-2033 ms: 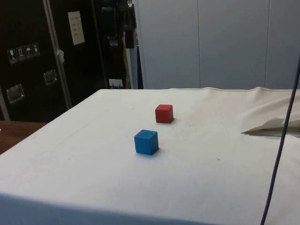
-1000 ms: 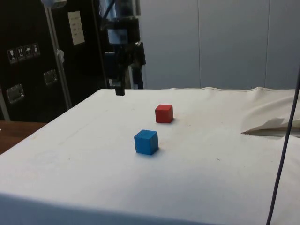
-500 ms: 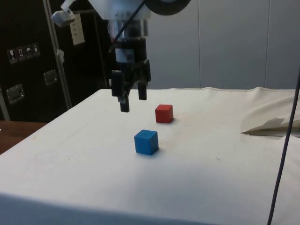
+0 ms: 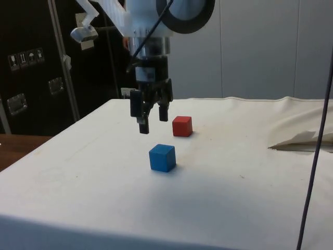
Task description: Stack the two cubes.
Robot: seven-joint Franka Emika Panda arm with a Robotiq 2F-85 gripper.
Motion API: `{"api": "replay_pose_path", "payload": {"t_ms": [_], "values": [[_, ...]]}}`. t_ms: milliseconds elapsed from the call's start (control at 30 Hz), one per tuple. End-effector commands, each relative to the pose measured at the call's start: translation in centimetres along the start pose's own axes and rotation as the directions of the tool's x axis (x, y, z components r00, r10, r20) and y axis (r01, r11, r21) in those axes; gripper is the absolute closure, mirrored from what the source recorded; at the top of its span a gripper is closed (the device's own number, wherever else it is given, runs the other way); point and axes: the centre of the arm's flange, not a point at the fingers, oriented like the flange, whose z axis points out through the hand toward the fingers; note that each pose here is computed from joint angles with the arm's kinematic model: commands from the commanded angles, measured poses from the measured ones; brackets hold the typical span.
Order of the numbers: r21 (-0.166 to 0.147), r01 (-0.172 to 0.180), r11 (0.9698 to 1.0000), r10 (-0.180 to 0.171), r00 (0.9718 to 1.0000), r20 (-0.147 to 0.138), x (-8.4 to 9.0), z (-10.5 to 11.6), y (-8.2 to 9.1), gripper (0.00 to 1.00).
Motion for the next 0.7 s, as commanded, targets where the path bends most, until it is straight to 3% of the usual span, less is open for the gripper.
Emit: {"api": "replay_pose_path", "payload": {"t_ms": [0, 433, 667], "values": [[0.009, -0.001, 1.0, 0.001, 1.0, -0.003, 0.0, -0.1, -0.1, 0.0], [-0.001, 0.0, 1.0, 0.0, 0.9999, 0.011, -0.2, 1.4, 0.1, 0.0], [0.002, -0.002, 1.0, 0.002, 0.9999, 0.013, -0.1, 4.6, 0.1, 0.0]]}}
